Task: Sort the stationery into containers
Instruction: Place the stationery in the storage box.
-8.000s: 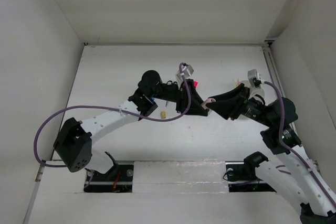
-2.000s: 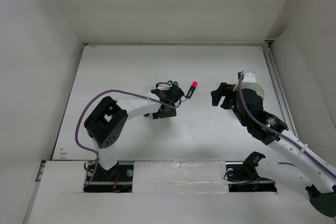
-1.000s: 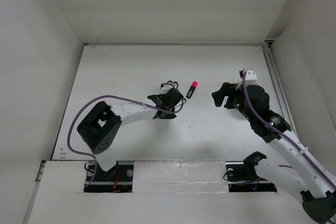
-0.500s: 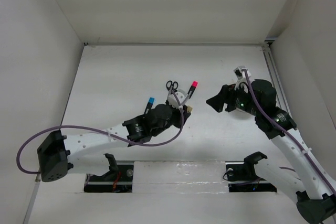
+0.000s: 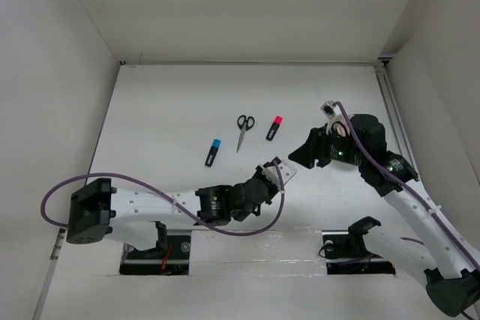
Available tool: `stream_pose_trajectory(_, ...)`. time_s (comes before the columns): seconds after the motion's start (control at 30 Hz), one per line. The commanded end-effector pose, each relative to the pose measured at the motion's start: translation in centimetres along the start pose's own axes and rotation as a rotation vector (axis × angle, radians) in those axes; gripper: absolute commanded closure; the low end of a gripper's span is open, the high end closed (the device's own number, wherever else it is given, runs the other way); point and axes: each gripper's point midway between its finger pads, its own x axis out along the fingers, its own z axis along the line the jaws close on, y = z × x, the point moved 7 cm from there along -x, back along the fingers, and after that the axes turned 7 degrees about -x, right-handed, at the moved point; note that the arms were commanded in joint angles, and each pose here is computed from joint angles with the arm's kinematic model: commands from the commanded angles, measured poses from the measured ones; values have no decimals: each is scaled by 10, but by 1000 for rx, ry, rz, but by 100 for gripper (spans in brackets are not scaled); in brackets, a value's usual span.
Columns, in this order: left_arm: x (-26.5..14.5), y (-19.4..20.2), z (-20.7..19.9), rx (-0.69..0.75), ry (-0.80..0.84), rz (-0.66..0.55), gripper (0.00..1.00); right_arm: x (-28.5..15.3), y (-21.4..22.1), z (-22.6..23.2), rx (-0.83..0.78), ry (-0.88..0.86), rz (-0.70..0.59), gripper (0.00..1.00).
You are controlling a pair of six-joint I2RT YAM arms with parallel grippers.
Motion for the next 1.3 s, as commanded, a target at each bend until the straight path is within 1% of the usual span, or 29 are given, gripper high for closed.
stream_pose_trajectory(0.0, 2, -33, 4, -20, -80, -108, 100, 4, -1, 12, -20, -78, -5, 42)
stream_pose_trajectory(0.1, 1, -38, 3, -28, -64, -129, 100, 8, 6, 18, -29, -130, 16, 42)
stream_pose_trajectory(0.27, -3, -47, 2, -36, -41, -151, 100, 13, 14, 15, -32, -133, 40, 42)
stream_pose_trajectory(0.37, -7, -56, -1, -49, 4, -170, 100, 16, 20, 16, -35, -185, 48, 42)
stream_pose_trajectory(0.4, -7, -56, -3, -48, 17, -169, 100, 17, 16, 18, -37, -192, 28, 42)
stream_pose_trajectory(0.53, -10, -65, -5, -57, 43, -181, 100, 22, 19, 15, -29, -192, 27, 42)
stream_pose_trajectory(0.57, -12, -67, -5, -61, 55, -188, 100, 22, 19, 18, -38, -214, 25, 42)
stream_pose_trajectory(0.67, -14, -70, -6, -65, 71, -195, 100, 24, 19, 19, -38, -233, 33, 48)
stream_pose_trajectory(0.7, -14, -70, -6, -65, 71, -195, 100, 24, 17, 21, -35, -250, 26, 59)
stream_pose_trajectory(0.73, -14, -66, -6, -59, 79, -187, 100, 24, 19, 21, -36, -260, 28, 66)
stream_pose_trajectory(0.8, -16, -70, -6, -69, 82, -202, 100, 24, 16, 24, -27, -280, 14, 72)
stream_pose_trajectory(0.83, -16, -70, -5, -70, 71, -203, 100, 25, 19, 23, -22, -277, 23, 80)
stream_pose_trajectory(0.9, -15, -68, -3, -72, 57, -204, 100, 25, 21, 22, -15, -274, 33, 87)
stream_pose_trajectory(0.93, -15, -68, -1, -73, 42, -206, 100, 25, 21, 22, -15, -274, 33, 95)
stream_pose_trajectory(0.97, -15, -68, 0, -74, 33, -206, 100, 24, 20, 23, -12, -272, 38, 99)
stream_pose_trajectory(1.07, -10, -62, 2, -66, -17, -192, 100, 23, 19, 21, -25, -243, 36, 100)
stream_pose_trajectory(1.1, -8, -62, 2, -68, -38, -182, 92, 22, 19, 20, -35, -231, 30, 100)
stream_pose_trajectory(1.13, -8, -67, 2, -76, -36, -193, 49, 22, 14, 18, -39, -196, 8, 100)
stream_pose_trajectory(1.17, -5, -58, 2, -76, -56, -156, 25, 21, 11, 16, -62, -176, -17, 100)
stream_pose_trajectory(1.2, -6, -61, 1, -91, -55, -157, 14, 21, 7, 15, -76, -154, -34, 100)
stream_pose_trajectory(1.23, -7, -62, 1, -100, -55, -151, 4, 25, 8, 10, -113, -133, -29, 100)
stream_pose_trajectory(1.27, -7, -58, 1, -96, -58, -132, 0, 25, -1, 2, -138, -81, -56, 100)
